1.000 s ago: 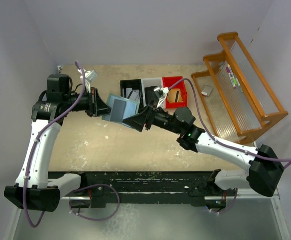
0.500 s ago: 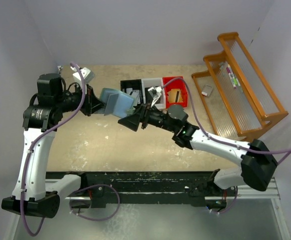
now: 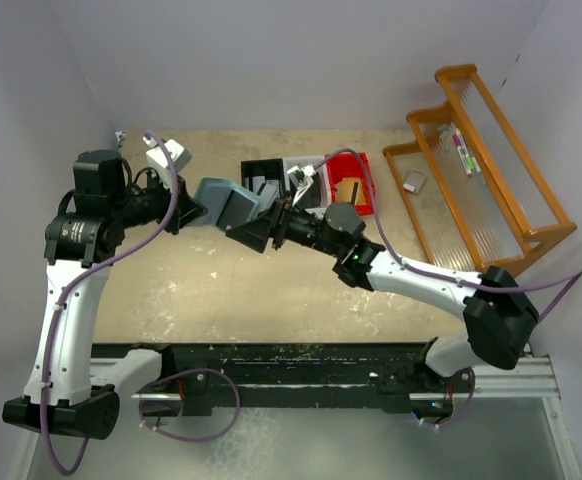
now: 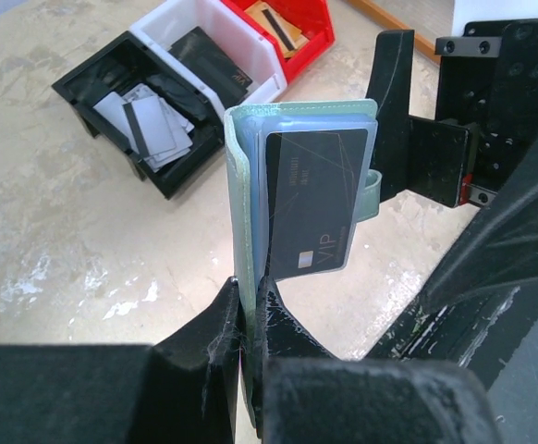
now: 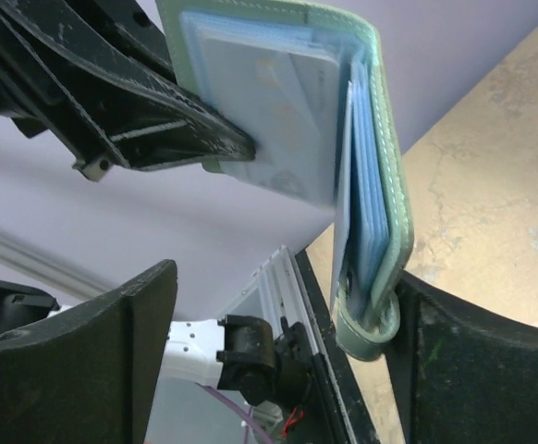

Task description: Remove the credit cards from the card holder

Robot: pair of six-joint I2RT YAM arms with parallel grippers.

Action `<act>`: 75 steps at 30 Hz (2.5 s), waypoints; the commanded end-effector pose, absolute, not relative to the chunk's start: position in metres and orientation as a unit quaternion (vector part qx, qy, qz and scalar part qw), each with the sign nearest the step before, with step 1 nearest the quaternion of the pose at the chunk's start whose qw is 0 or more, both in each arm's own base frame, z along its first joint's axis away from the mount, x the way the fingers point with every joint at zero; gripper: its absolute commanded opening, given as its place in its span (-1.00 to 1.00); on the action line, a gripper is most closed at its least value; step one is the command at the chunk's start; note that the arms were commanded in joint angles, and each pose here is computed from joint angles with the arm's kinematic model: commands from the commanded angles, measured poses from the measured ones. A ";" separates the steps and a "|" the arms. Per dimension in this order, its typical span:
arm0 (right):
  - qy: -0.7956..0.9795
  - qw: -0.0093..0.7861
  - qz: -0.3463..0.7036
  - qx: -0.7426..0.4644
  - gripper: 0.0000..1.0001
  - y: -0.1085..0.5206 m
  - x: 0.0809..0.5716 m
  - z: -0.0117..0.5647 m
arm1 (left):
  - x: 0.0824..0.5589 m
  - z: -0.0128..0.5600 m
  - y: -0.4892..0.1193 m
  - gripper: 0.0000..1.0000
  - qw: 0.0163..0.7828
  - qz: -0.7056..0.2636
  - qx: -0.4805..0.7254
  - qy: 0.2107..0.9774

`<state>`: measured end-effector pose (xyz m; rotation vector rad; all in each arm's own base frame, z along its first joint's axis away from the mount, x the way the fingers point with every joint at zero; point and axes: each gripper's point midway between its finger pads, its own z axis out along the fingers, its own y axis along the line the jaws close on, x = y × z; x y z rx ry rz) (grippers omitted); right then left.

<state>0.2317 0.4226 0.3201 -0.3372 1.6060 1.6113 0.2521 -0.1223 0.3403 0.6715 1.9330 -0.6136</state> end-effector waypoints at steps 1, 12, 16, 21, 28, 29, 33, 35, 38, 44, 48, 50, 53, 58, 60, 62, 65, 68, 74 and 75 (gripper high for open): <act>0.606 0.420 0.662 -0.133 0.62 0.407 0.218 0.345 | 0.239 0.358 -0.138 -1.00 0.486 -0.300 0.298 0.765; 0.591 0.430 0.669 -0.136 -0.51 0.369 0.208 0.345 | 0.188 0.387 -0.180 -1.00 0.382 -0.508 0.306 0.709; 0.574 0.430 0.680 -0.151 -0.91 0.353 0.199 0.352 | 0.181 0.392 -0.187 -1.00 0.330 -0.570 0.293 0.693; 0.544 0.419 0.700 -0.197 -1.00 0.343 0.176 0.367 | 0.187 0.382 -0.189 -0.46 0.305 -0.590 0.267 0.698; 0.593 0.396 0.671 -0.204 -1.00 0.347 0.180 0.353 | 0.195 0.371 -0.190 -0.01 0.300 -0.593 0.246 0.706; 0.599 0.393 0.667 -0.205 -1.00 0.348 0.181 0.351 | 0.196 0.369 -0.190 0.00 0.298 -0.593 0.243 0.707; 0.613 0.391 0.653 -0.211 -1.00 0.352 0.186 0.352 | 0.197 0.366 -0.191 0.00 0.296 -0.595 0.237 0.709; 0.614 0.390 0.653 -0.213 -1.00 0.352 0.185 0.354 | 0.198 0.362 -0.191 -0.03 0.293 -0.595 0.234 0.711; 0.619 0.384 0.651 -0.211 -1.00 0.351 0.184 0.355 | 0.198 0.354 -0.190 -0.10 0.291 -0.594 0.230 0.715; 0.613 0.381 0.657 -0.217 -1.00 0.349 0.179 0.366 | 0.192 0.353 -0.191 -0.26 0.281 -0.602 0.233 0.710; 0.611 0.361 0.668 -0.223 -1.00 0.349 0.171 0.366 | 0.186 0.359 -0.192 -0.55 0.265 -0.623 0.237 0.697; 0.597 0.359 0.679 -0.231 -1.00 0.347 0.165 0.370 | 0.182 0.361 -0.192 -0.65 0.251 -0.637 0.240 0.689; 0.579 0.347 0.695 -0.246 -1.00 0.345 0.154 0.373 | 0.178 0.362 -0.192 -0.73 0.225 -0.657 0.238 0.679; 0.564 0.342 0.707 -0.255 -1.00 0.343 0.147 0.378 | 0.175 0.366 -0.192 -0.85 0.217 -0.665 0.240 0.673; 0.573 0.342 0.702 -0.250 -1.00 0.342 0.152 0.373 | 0.173 0.369 -0.192 -0.90 0.221 -0.665 0.246 0.670; 0.582 0.340 0.697 -0.244 -1.00 0.340 0.158 0.365 | 0.170 0.374 -0.192 -0.97 0.223 -0.666 0.253 0.665; 0.597 0.336 0.689 -0.235 -0.86 0.337 0.169 0.351 | 0.167 0.378 -0.191 -1.00 0.229 -0.665 0.262 0.661; 0.608 0.332 0.685 -0.225 -0.69 0.333 0.178 0.343 | 0.162 0.382 -0.190 -1.00 0.224 -0.670 0.274 0.653; 0.608 0.343 0.676 -0.233 0.04 0.323 0.179 0.352 | 0.164 0.383 -0.191 -1.00 0.228 -0.668 0.275 0.653; 0.615 0.354 0.664 -0.235 0.13 0.321 0.183 0.352 | 0.166 0.383 -0.191 -1.00 0.231 -0.666 0.274 0.654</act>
